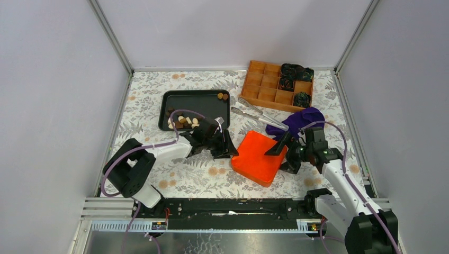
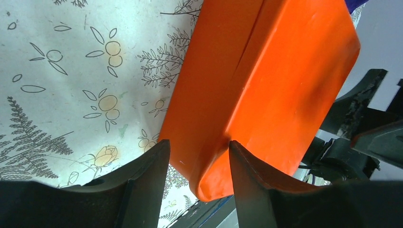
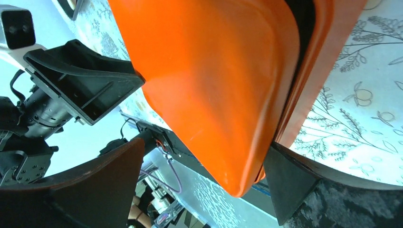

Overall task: Pack the chocolate
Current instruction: Close the box lid on the packing box.

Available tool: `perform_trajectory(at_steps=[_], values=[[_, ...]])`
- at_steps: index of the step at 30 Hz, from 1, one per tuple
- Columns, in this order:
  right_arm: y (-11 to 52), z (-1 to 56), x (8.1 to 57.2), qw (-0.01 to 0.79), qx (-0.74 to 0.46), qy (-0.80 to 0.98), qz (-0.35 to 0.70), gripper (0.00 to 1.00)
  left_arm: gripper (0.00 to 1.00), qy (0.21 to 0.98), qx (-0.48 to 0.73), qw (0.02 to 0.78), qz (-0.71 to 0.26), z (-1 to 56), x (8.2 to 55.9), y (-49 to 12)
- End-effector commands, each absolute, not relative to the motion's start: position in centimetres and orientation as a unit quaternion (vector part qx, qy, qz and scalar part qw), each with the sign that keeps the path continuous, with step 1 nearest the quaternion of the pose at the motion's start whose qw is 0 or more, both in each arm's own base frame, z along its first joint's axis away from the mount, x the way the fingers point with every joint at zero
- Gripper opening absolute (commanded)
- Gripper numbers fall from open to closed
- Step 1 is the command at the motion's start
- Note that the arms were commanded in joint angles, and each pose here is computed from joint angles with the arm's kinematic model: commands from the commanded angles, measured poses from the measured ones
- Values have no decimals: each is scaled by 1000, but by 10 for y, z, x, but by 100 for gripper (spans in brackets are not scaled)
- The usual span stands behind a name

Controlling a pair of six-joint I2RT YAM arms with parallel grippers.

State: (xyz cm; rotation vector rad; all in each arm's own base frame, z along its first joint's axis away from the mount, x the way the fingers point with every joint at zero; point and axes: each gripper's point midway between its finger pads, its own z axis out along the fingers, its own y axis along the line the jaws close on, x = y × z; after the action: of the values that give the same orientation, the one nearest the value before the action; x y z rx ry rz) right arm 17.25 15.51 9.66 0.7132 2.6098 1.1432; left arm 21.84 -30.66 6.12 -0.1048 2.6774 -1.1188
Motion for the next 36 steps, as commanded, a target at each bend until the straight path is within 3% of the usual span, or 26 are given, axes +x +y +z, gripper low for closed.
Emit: perform_trajectory(at_steps=[1,14,27,29,36], values=[[136,110,177,129,249,903,325,100,56,908,-13,125,-399,71,223,-317],[114,110,170,158,225,925,263,100,56,903,-1,126,-411,75,227,-326],[132,81,195,155,203,916,309,99,57,902,6,115,-416,71,222,-334],[139,77,196,141,204,912,327,96,57,900,3,116,-419,71,221,-334],[164,83,214,119,152,913,361,63,61,891,-9,120,-437,76,220,-335]])
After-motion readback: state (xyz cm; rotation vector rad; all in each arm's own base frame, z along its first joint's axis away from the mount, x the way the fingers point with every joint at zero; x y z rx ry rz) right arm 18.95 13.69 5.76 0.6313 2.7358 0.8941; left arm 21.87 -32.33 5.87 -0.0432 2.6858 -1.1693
